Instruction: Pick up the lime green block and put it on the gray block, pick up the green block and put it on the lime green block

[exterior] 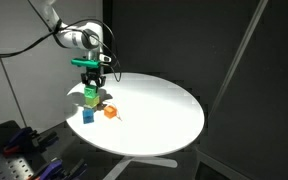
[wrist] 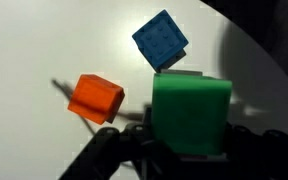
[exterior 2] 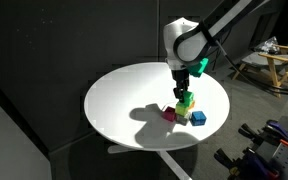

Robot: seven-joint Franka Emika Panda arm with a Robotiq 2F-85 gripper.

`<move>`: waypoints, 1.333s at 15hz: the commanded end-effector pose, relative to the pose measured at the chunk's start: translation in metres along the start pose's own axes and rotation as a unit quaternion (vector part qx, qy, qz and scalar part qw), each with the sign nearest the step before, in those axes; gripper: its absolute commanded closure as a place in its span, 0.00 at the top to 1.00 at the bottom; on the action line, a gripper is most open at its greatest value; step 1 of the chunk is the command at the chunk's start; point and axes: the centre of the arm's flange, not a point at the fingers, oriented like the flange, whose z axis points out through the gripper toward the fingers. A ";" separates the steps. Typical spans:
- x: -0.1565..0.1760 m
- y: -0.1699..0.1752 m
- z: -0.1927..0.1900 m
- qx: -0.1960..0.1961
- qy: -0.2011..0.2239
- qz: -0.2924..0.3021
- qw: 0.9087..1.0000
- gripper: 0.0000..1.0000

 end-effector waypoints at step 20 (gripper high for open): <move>-0.023 0.000 -0.052 0.028 0.031 0.020 0.999 1.00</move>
